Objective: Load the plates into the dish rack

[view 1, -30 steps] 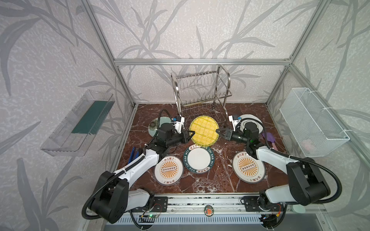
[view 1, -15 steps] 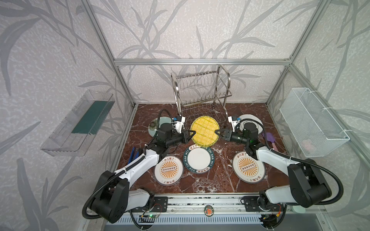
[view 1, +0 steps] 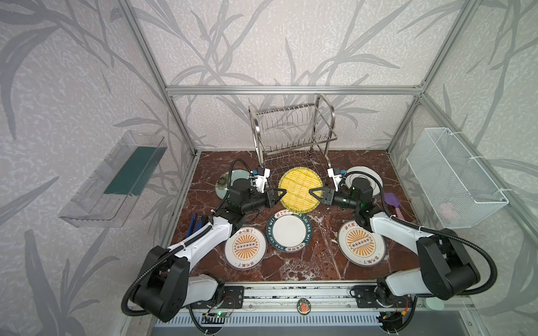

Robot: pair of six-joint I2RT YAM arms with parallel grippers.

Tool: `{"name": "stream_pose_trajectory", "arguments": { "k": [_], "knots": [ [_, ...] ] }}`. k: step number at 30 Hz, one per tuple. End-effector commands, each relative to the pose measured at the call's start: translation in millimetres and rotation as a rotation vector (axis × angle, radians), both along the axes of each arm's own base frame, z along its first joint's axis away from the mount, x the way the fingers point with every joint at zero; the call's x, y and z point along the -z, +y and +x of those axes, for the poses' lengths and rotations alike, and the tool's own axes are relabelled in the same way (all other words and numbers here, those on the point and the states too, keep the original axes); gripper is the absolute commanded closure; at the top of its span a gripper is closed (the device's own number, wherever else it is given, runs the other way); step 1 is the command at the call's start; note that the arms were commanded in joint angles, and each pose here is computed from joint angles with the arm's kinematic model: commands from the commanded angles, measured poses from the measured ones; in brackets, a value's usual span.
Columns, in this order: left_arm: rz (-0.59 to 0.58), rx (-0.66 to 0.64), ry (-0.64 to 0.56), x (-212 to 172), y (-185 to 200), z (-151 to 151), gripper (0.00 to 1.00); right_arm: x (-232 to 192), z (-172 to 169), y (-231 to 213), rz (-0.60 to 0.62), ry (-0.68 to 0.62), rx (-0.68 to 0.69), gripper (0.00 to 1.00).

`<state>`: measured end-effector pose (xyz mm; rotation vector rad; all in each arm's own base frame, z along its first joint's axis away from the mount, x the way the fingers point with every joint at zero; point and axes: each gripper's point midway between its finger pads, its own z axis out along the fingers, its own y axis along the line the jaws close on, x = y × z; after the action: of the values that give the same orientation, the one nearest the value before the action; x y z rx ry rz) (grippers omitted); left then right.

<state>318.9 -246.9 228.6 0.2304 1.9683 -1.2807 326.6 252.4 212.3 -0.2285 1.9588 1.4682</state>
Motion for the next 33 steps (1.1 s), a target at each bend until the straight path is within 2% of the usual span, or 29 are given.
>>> {"name": "stream_pose_trajectory", "arguments": {
  "k": [1,5,7,11,14,23,29,33],
  "knots": [
    [-0.006,0.008,-0.046,-6.4,-3.5,0.9,1.0,-22.2,1.0,6.6,0.031,-0.059,-0.02,0.86],
    [0.01,-0.002,-0.03,-1.7,-2.2,2.2,1.0,-24.1,-0.6,7.4,0.035,-0.058,-0.031,0.98],
    [0.019,-0.012,-0.029,-0.5,-0.8,3.0,1.0,-24.1,-0.9,7.3,0.033,-0.054,-0.031,1.0],
    [0.034,-0.02,-0.024,1.4,1.2,2.3,0.78,-24.3,-1.9,5.9,0.025,-0.053,-0.024,1.0],
    [0.045,-0.026,-0.025,1.8,3.0,1.3,0.7,-26.8,-3.5,3.7,0.016,-0.064,-0.014,1.0],
    [0.095,-0.069,-0.027,4.5,12.6,-0.1,0.41,-35.9,-11.5,-5.4,-0.032,-0.103,0.02,1.0],
    [0.182,-0.135,-0.03,4.2,28.7,-2.7,0.31,-39.3,-15.7,-12.5,-0.077,-0.111,0.05,1.0],
    [0.252,-0.19,-0.036,1.4,43.6,-5.5,0.29,-43.4,-15.1,-16.0,-0.081,-0.114,0.073,1.0]
  ]
}}
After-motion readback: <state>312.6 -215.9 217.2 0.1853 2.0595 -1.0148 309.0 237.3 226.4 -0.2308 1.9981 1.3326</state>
